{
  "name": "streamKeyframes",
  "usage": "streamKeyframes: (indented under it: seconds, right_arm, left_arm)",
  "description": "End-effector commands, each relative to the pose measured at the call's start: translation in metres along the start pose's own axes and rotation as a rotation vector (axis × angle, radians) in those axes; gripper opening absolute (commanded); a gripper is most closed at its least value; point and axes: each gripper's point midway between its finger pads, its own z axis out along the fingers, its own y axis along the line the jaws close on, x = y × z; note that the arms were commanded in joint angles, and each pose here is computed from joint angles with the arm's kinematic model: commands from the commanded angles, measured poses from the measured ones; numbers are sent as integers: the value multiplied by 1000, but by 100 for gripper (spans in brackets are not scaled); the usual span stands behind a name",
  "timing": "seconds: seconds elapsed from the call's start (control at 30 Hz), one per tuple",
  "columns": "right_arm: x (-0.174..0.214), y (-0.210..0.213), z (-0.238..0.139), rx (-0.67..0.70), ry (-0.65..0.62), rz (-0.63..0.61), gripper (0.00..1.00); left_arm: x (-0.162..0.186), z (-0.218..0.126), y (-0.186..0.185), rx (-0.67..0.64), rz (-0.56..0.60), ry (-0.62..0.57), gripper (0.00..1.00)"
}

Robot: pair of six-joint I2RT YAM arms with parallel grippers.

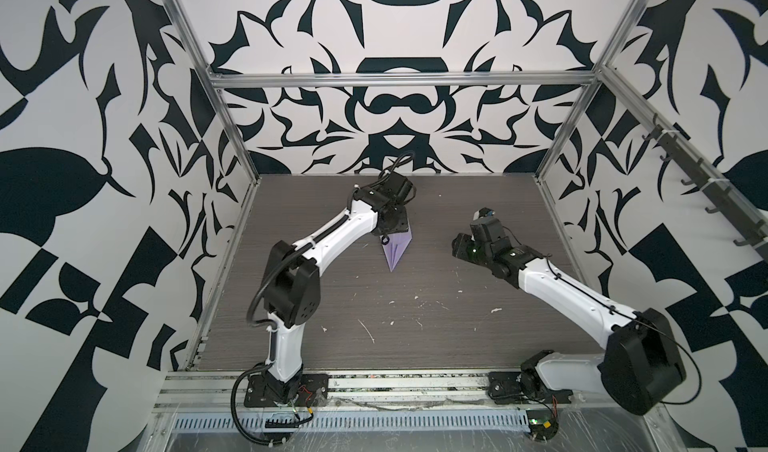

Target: Fold a paper plane with a square sheet of paper (pick it up from the middle)

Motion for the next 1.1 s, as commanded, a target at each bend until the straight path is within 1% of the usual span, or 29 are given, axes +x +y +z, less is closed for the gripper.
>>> streamKeyframes:
  seconds: [0.0, 0.1, 0.17, 0.23, 0.27, 0.33, 0.37, 0.4, 0.5, 0.6, 0.7, 0.83, 0.97, 1.0, 1.07]
  right_arm:
    - [-50, -9, -28, 85, -163, -88, 69]
    - [-73, -16, -45, 141, -257, -163, 85]
    - [-85, -21, -55, 167, -320, -207, 90]
    - [-94, -30, -62, 216, -383, -223, 91]
    - [-96, -38, -63, 249, -417, -227, 92]
    - [-96, -52, -63, 298, -469, -243, 93]
    - [-95, -58, -62, 313, -497, -257, 93]
    - [-94, -64, -62, 327, -531, -260, 93]
    - [-83, -89, -56, 369, -572, -268, 94]
    - [-71, -115, -47, 419, -580, -278, 94]
    - [-55, -135, -30, 422, -546, -293, 95]
    - [-45, -141, -14, 407, -521, -337, 95]
    - [-39, -142, 2, 359, -514, -379, 95]
    - [-38, -141, 5, 339, -516, -384, 95]
    - [-38, -139, 10, 303, -530, -384, 95]
  left_arm:
    - [-18, -26, 30, -29, -14, -102, 64]
    - [-38, -50, 66, -45, -43, -244, 76]
    - [-47, -68, 96, -85, -58, -351, 84]
    - [-51, -84, 128, -133, -66, -451, 92]
    - [-49, -91, 148, -175, -73, -495, 99]
    - [-44, -100, 184, -263, -99, -578, 99]
    - [-41, -113, 204, -317, -118, -640, 99]
    - [-36, -115, 222, -351, -137, -675, 99]
    - [-13, -116, 272, -429, -220, -732, 99]
    - [11, -112, 312, -507, -274, -788, 99]
    - [33, -102, 343, -564, -309, -793, 99]
    - [43, -89, 359, -576, -307, -777, 100]
    - [33, -62, 349, -490, -192, -766, 99]
    - [32, -53, 345, -465, -149, -761, 99]
    - [24, -47, 338, -424, -96, -795, 100]
